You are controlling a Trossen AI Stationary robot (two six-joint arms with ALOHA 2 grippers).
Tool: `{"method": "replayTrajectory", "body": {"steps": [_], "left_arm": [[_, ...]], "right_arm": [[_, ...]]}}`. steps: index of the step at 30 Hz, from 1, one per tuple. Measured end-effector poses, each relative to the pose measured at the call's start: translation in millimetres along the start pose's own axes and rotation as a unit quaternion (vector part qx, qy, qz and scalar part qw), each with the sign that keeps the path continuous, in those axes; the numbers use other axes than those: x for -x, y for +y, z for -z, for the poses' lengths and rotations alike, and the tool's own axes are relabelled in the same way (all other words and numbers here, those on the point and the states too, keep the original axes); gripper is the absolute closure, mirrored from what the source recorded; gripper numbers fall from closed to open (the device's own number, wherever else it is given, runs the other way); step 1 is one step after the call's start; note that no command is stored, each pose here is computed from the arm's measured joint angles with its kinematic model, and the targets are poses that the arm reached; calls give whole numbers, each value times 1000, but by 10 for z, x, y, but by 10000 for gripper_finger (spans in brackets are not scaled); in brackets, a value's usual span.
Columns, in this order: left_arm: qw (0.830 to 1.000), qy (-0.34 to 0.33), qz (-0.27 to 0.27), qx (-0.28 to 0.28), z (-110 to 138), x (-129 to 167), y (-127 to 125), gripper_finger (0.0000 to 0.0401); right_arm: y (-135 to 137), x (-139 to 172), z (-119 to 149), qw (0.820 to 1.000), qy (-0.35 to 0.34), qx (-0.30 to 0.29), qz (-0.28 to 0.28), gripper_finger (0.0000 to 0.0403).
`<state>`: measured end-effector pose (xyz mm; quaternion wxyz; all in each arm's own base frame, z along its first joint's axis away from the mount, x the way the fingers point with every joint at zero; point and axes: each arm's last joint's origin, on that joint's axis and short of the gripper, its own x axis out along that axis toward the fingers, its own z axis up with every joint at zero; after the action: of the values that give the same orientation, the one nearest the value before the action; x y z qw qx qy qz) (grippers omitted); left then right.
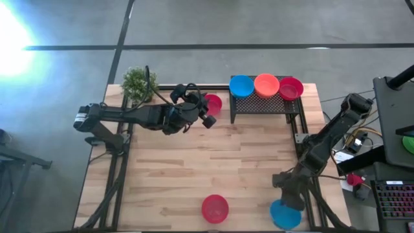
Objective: Pick & Place Mini bowls
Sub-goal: Stack the blue bowl on the blue bowl
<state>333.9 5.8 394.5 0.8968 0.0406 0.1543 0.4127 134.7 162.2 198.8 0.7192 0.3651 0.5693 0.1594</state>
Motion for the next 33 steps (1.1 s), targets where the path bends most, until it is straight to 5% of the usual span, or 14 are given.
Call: {"method": "replayTrajectory", "body": {"steps": [6, 14, 23, 33], "left_arm": [[1000, 1, 0, -26, 3, -1, -1, 317], [999, -3, 0, -55, -32, 52, 63, 317], [999, -5, 1, -51, -97, 190, 228, 317], [999, -9, 7, -46, -123, 230, 271, 317]], "right_arm": [[392, 377, -252, 994, -96, -6, 46, 395], [591, 1015, -515, 957, -225, -48, 174, 395], [513, 1684, -866, 910, -311, -131, 242, 395], [259, 2608, -1225, 849, -415, -119, 305, 395]]}}
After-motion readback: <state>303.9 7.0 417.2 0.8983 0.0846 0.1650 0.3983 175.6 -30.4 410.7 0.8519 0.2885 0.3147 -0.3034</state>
